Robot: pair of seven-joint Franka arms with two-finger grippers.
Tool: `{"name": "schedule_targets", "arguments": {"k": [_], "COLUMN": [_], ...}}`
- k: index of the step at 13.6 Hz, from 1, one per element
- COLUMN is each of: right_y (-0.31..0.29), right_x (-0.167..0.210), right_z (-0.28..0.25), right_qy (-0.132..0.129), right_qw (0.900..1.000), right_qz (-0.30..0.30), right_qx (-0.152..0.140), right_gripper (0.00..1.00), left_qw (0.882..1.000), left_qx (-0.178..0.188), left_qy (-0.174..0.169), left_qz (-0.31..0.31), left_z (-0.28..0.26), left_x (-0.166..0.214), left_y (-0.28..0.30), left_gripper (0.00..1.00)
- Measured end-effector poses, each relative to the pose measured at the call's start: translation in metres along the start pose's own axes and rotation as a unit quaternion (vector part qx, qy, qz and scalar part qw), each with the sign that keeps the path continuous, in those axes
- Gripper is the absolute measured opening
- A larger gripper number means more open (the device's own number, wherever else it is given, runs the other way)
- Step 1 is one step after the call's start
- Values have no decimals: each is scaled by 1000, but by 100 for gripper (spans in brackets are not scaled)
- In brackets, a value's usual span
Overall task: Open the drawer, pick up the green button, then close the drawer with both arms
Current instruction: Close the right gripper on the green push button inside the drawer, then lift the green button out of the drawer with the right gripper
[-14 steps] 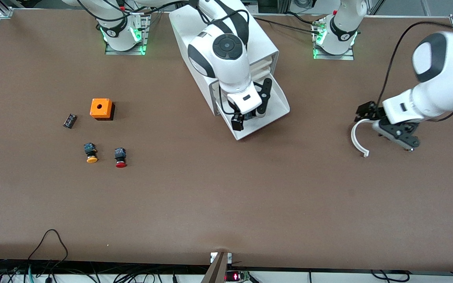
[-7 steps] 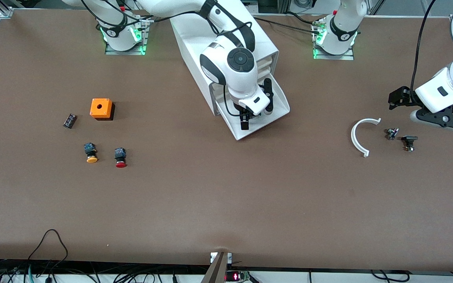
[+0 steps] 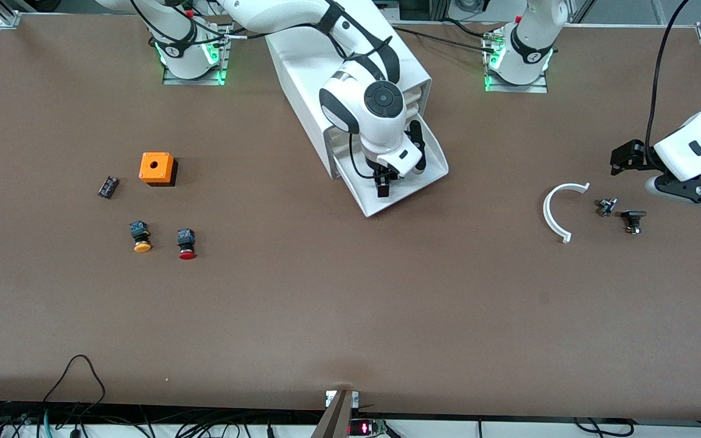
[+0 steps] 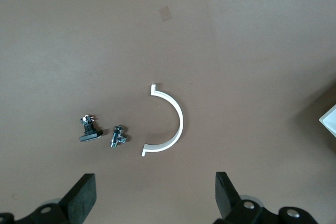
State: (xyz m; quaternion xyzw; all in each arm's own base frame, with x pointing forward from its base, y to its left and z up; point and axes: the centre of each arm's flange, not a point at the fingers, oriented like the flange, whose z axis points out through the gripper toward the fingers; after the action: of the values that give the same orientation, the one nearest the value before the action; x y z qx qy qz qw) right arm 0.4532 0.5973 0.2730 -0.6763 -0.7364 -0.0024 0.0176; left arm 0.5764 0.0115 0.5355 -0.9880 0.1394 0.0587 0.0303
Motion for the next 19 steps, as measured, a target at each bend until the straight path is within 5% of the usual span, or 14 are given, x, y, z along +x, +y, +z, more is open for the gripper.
{"name": "schedule_targets", "arguments": {"k": [7, 14, 19], "right_y": [-6, -2, -3], "right_x": [3, 1, 4], "right_z": [15, 19, 17], "right_qy": [-7, -8, -5], "right_qw": [1000, 1000, 1000], "right_qz": [-4, -2, -3], "right_qx": [6, 6, 2], "right_gripper": [99, 61, 44], "left_qw": [1000, 1000, 1000], "left_qx": [-10, -11, -12], "left_qy": [2, 2, 1], "left_qz": [-4, -10, -11], "left_z": [2, 4, 5], "left_x": [2, 4, 6], "left_y": [2, 0, -1], "left_gripper": [100, 100, 100]}}
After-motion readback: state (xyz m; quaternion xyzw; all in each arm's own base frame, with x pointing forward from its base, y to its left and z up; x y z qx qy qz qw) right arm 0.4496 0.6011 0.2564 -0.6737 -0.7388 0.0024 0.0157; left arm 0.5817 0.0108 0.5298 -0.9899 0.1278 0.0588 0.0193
